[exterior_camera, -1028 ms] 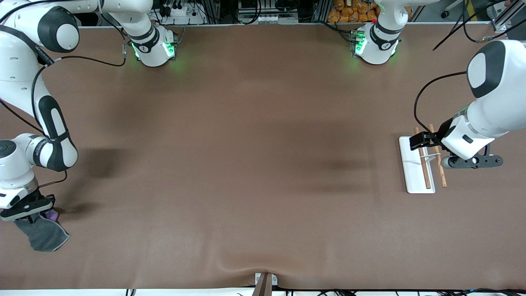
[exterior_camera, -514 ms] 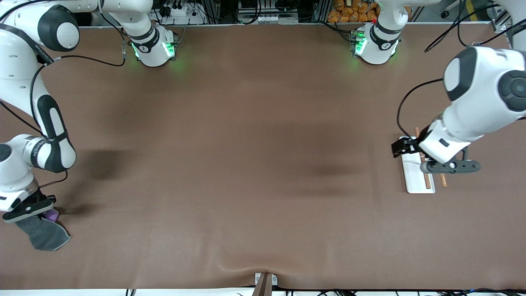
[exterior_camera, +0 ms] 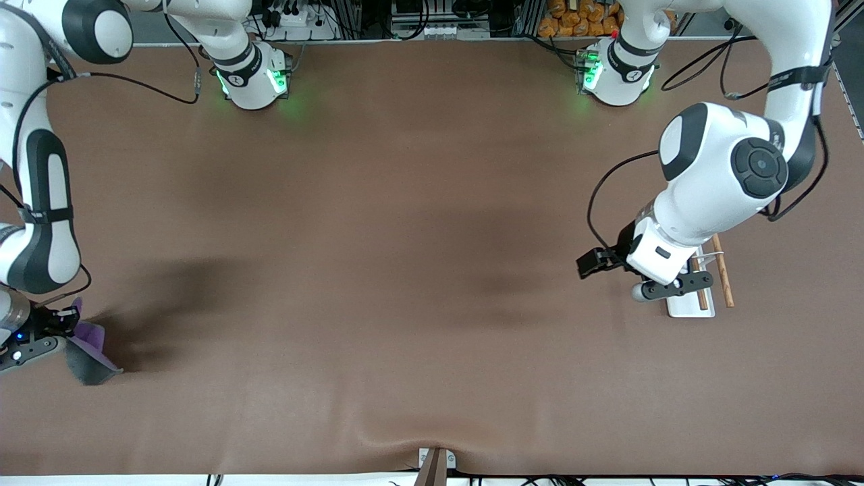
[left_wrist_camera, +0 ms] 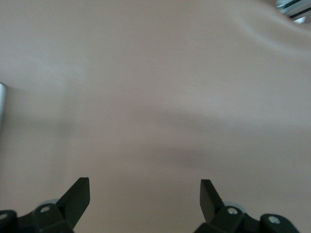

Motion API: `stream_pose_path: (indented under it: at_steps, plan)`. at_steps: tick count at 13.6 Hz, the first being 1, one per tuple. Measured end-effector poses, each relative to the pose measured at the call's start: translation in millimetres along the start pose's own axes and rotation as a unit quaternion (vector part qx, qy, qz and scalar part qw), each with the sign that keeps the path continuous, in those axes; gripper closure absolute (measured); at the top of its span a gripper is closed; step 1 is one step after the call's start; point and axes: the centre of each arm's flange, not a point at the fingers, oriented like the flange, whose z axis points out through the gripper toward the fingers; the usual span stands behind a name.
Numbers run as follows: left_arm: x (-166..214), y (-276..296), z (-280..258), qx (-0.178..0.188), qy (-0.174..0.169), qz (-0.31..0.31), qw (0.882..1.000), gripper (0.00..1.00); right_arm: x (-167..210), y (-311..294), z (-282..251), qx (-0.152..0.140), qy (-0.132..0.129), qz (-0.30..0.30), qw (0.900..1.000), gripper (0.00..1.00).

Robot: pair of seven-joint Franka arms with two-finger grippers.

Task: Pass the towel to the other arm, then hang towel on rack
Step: 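Grasp the towel with the right gripper and lift it toward the table middle, then bring the towel to the left gripper and grasp it with the left gripper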

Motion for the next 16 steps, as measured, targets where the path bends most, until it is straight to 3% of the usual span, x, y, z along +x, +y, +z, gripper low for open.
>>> stream_pose_path:
  at_steps: [4, 8, 10, 13, 16]
  plan:
    - [6.7, 12.7, 2.4, -0.102, -0.044, -0.069, 0.991, 0.0, 29.0, -93.0, -105.8, 0.03, -0.055, 0.119, 0.991, 0.98]
    - [-1.9, 43.9, -2.5, -0.167, -0.079, -0.119, 0.976, 0.0, 66.1, -217.7, -150.5, 0.084, -0.096, 0.255, 0.959, 0.98]
    - [-11.9, 62.9, -5.5, -0.173, -0.086, -0.127, 0.973, 0.0, 84.1, -276.4, -166.0, 0.11, -0.103, 0.32, 0.935, 0.98]
    - [-34.2, 93.8, -3.3, -0.174, -0.102, -0.136, 0.97, 0.0, 105.2, -364.8, -189.2, 0.16, -0.125, 0.414, 0.887, 0.98]
    - [-40.0, 105.3, -4.6, -0.202, -0.118, -0.169, 0.957, 0.0, 119.5, -438.0, -219.4, 0.205, -0.14, 0.49, 0.836, 0.98]
